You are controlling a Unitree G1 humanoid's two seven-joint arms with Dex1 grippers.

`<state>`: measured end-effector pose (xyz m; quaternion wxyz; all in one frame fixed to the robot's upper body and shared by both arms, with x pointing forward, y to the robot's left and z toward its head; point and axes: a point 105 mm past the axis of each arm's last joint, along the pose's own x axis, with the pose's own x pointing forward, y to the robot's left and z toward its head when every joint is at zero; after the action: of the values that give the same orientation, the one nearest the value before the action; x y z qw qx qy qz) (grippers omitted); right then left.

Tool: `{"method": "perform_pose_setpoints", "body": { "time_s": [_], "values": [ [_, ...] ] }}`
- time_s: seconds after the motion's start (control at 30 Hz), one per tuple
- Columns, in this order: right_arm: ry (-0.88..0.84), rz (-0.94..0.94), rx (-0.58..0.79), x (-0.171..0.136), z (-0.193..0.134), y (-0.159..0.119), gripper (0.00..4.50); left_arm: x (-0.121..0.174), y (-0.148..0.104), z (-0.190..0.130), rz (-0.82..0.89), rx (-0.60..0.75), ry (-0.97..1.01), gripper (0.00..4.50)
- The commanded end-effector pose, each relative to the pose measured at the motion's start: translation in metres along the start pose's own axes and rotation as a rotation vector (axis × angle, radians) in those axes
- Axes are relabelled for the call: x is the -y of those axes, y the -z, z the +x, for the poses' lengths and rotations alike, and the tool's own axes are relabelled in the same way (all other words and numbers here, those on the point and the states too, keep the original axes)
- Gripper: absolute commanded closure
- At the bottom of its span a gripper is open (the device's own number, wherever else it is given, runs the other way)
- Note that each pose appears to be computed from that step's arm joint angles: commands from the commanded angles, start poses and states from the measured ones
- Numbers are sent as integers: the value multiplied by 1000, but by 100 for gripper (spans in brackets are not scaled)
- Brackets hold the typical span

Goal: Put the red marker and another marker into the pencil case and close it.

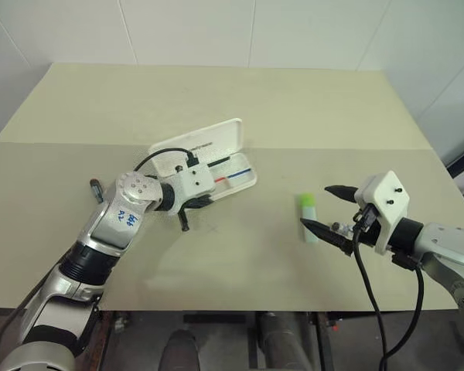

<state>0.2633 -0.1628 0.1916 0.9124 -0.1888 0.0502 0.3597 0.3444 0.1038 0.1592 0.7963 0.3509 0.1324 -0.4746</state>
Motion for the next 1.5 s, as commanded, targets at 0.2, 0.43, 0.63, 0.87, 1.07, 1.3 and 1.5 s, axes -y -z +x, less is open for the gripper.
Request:
{"method": "perform_pose_setpoints", "body": {
  "time_s": [0.2,0.43,0.63,0.87,1.07,1.3,1.5],
  "values": [
    [26,-38,11,4,-4,-7,0,11,-32,-13,114,108,95,446],
    [46,-28,2,2,-10,-3,0,28,-38,-12,190,110,189,446],
    [30,-2,-19,-6,-22,5,0,43,-34,-10,225,99,249,446],
    [-4,27,-13,-25,-38,7,0,54,-29,-9,265,75,286,446],
    [38,38,-19,-25,-38,11,0,57,-20,-10,261,29,308,446],
    [63,41,-21,-26,-36,14,0,63,-12,-12,263,4,355,446],
    [76,39,-29,-27,-36,17,0,67,-9,-13,234,11,372,446]
  ]
}}
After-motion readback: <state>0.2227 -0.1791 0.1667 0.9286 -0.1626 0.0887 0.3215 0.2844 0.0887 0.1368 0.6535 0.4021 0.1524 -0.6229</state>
